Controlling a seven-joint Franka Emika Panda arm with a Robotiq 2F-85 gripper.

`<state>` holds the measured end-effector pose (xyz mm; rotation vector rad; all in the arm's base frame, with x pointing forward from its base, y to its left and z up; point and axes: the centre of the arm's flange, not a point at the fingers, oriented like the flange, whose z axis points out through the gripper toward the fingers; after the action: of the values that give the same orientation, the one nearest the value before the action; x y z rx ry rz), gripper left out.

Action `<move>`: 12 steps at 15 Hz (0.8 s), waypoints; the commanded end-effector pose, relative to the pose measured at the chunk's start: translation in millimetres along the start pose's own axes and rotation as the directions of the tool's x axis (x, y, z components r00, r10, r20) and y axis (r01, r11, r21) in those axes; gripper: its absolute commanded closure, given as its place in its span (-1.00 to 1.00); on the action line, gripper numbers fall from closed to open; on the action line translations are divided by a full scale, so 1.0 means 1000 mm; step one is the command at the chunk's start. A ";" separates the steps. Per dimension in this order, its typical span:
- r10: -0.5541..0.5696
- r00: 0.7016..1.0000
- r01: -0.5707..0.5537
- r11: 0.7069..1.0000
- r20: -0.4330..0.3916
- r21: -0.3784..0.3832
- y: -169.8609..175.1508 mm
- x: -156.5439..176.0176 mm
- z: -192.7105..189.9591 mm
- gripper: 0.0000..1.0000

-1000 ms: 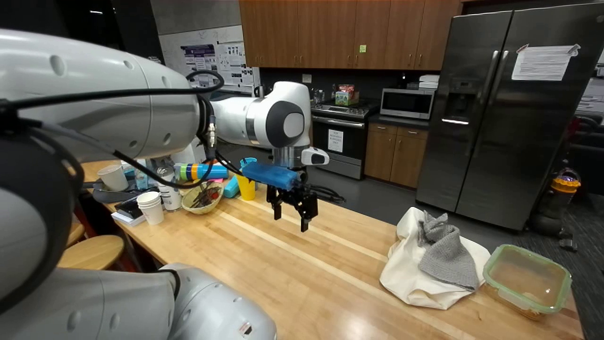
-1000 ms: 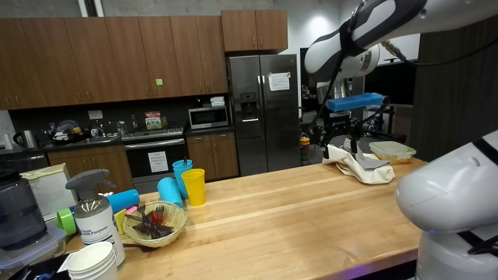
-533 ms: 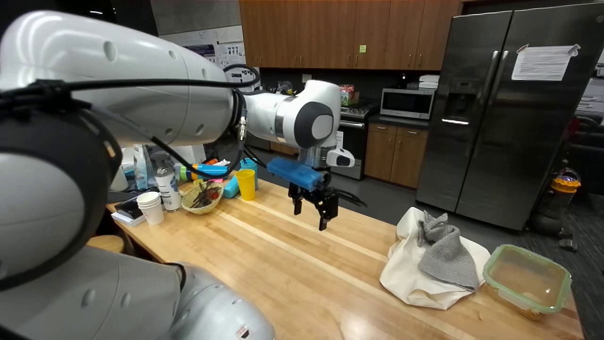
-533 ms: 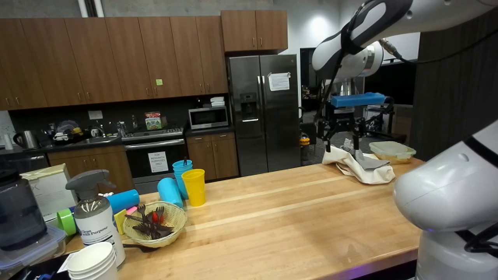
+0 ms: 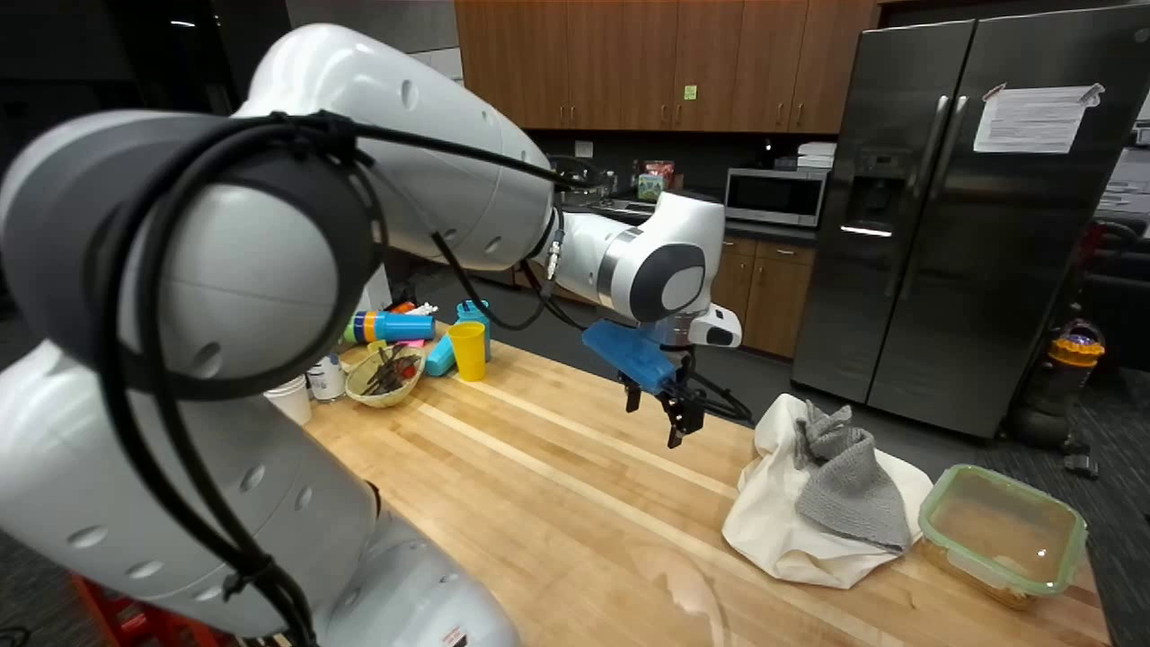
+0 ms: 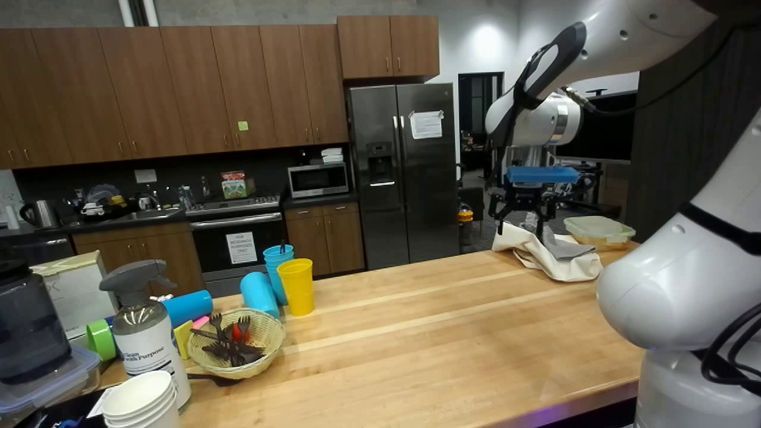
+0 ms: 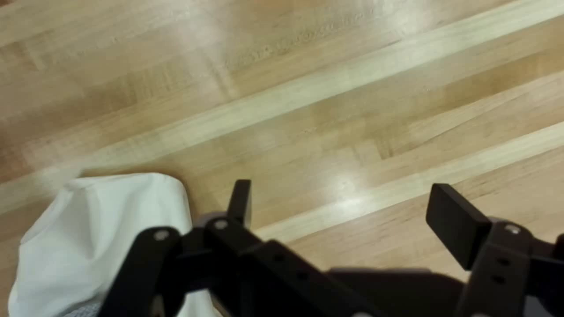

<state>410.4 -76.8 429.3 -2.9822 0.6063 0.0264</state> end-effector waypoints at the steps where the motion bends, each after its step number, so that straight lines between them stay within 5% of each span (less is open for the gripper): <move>1: 0.001 0.998 -0.006 0.997 -0.064 -0.073 0.013 0.044 0.011 -1.00; 6: -0.029 0.978 -0.017 0.975 -0.205 -0.221 0.038 0.071 0.024 -1.00; 12: -0.023 0.965 -0.052 0.960 -0.260 -0.275 0.038 0.086 0.048 -1.00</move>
<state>463.4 -138.7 387.3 -3.2665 0.6500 -0.2736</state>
